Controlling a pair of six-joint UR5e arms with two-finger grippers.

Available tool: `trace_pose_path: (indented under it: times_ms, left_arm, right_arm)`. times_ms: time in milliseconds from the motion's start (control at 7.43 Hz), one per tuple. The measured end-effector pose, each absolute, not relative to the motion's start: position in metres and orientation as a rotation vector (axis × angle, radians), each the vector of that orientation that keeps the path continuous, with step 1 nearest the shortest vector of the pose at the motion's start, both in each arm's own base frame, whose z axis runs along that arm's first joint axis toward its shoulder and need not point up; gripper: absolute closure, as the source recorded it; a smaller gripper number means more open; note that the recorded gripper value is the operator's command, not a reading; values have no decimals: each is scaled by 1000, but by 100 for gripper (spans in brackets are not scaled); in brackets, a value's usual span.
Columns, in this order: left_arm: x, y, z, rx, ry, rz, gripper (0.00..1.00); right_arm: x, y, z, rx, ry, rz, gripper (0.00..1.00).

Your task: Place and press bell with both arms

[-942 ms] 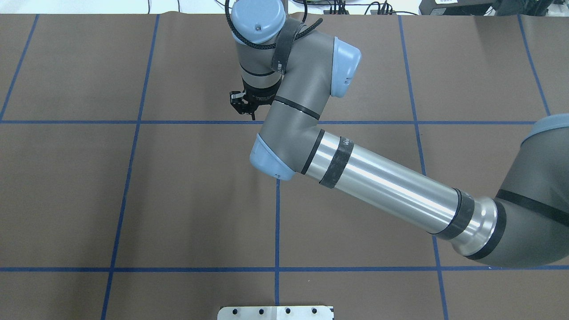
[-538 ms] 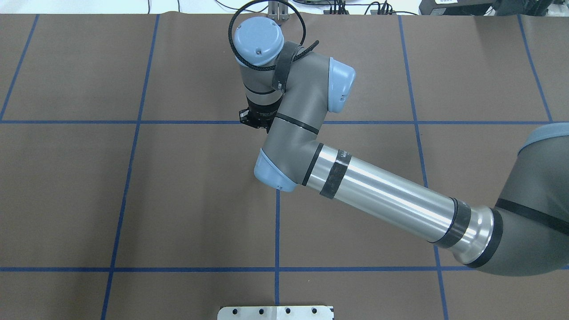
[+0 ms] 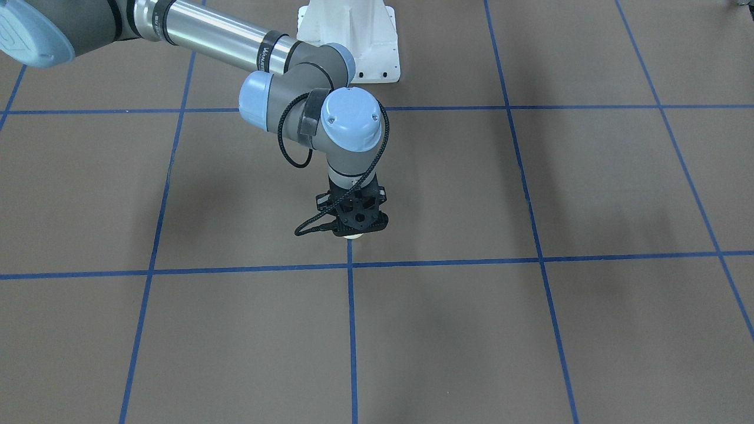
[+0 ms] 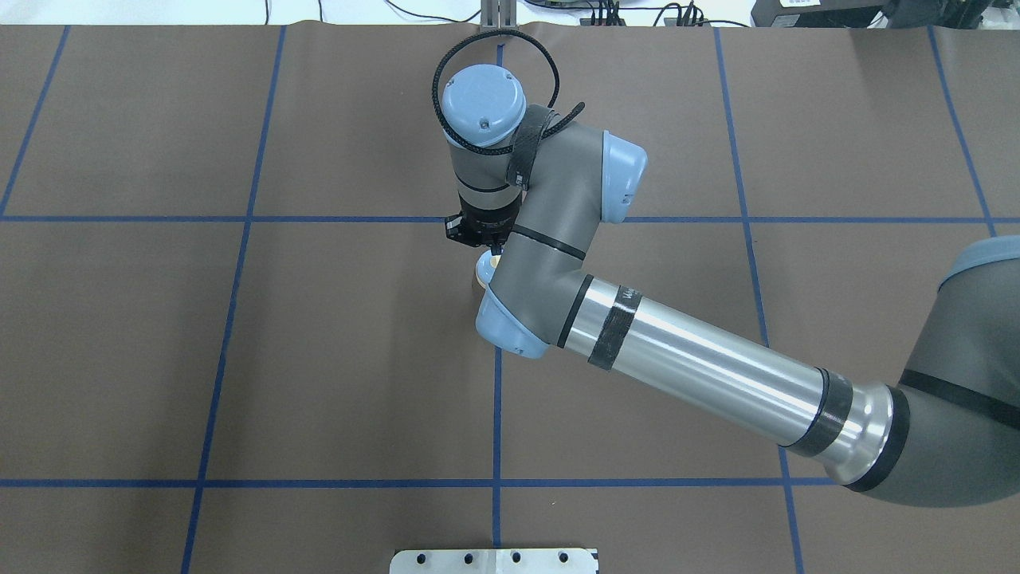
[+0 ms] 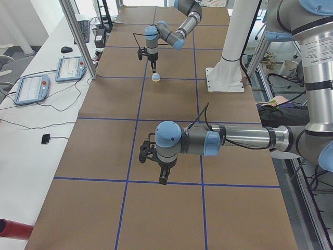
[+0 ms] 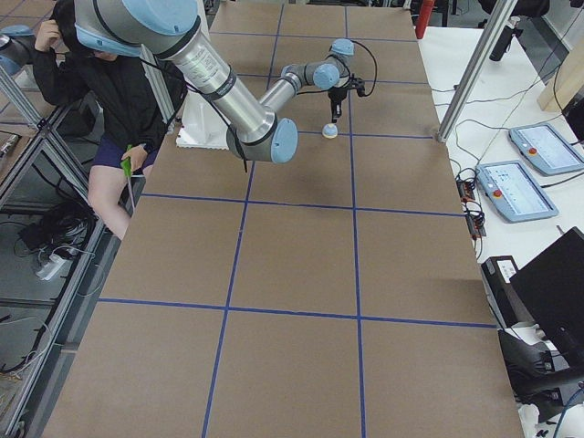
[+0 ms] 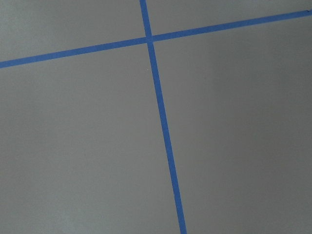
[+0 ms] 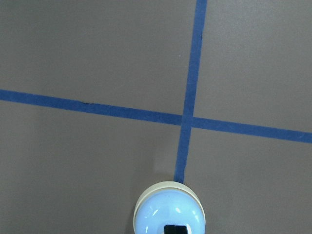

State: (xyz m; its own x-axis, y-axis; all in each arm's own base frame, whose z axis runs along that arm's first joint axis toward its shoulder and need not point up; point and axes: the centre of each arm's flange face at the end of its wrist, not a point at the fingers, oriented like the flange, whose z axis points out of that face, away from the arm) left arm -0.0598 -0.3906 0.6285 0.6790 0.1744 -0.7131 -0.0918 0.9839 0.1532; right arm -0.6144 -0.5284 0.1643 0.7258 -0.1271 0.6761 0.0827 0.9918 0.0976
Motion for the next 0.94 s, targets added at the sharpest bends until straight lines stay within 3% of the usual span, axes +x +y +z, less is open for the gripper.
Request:
trace_pose_path:
  times_ms: [942]
  left_arm:
    - [-59,-392,627,98,813,110,0]
  right_arm:
    - [-625,-521,174,58,-733,-124,100]
